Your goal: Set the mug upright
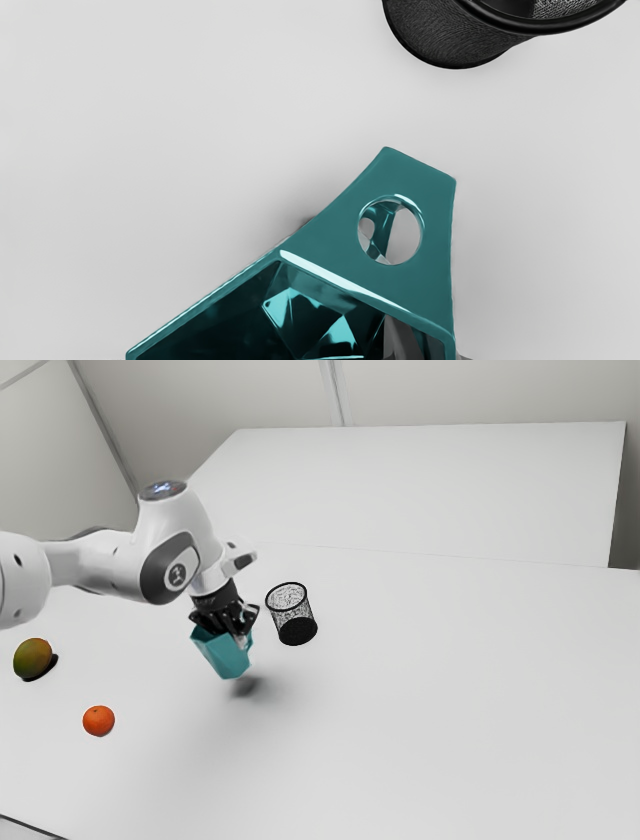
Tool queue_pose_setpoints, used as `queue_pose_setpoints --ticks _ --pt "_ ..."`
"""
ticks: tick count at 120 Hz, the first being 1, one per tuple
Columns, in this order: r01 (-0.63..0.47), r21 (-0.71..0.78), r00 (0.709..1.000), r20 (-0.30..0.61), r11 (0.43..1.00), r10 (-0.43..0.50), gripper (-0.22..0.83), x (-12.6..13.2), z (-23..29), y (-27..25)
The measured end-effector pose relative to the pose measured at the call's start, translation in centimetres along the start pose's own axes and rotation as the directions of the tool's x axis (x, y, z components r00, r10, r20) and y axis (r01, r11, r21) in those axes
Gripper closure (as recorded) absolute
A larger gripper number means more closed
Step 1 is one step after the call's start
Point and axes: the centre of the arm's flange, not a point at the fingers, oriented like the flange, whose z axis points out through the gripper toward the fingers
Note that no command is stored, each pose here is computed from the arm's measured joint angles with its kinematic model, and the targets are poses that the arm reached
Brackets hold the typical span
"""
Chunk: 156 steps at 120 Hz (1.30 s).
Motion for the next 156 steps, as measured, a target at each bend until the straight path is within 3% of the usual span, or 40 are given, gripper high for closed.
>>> queue_pose_setpoints --ticks 26,77,98,111,133,156 --pt "0.054 0.003 0.999 -0.006 0.999 -0.054 0.79 -1.0 1.5 1.1" --pt "0.165 0.004 0.986 0.023 0.986 -0.165 0.79 -0.7 4.4 0.9" --pt "0.189 -0.001 0.982 0.013 0.982 -0.188 0.40 -0.6 3.7 0.9" --pt "0.196 -0.009 0.981 -0.015 0.981 -0.196 0.24 -0.6 2.1 0.9" --pt "0.171 -0.016 0.983 -0.058 0.985 -0.172 0.10 -1.0 -2.2 2.6" --pt "0.129 -0.018 0.988 -0.087 0.992 -0.130 0.04 0.8 -8.9 3.4"
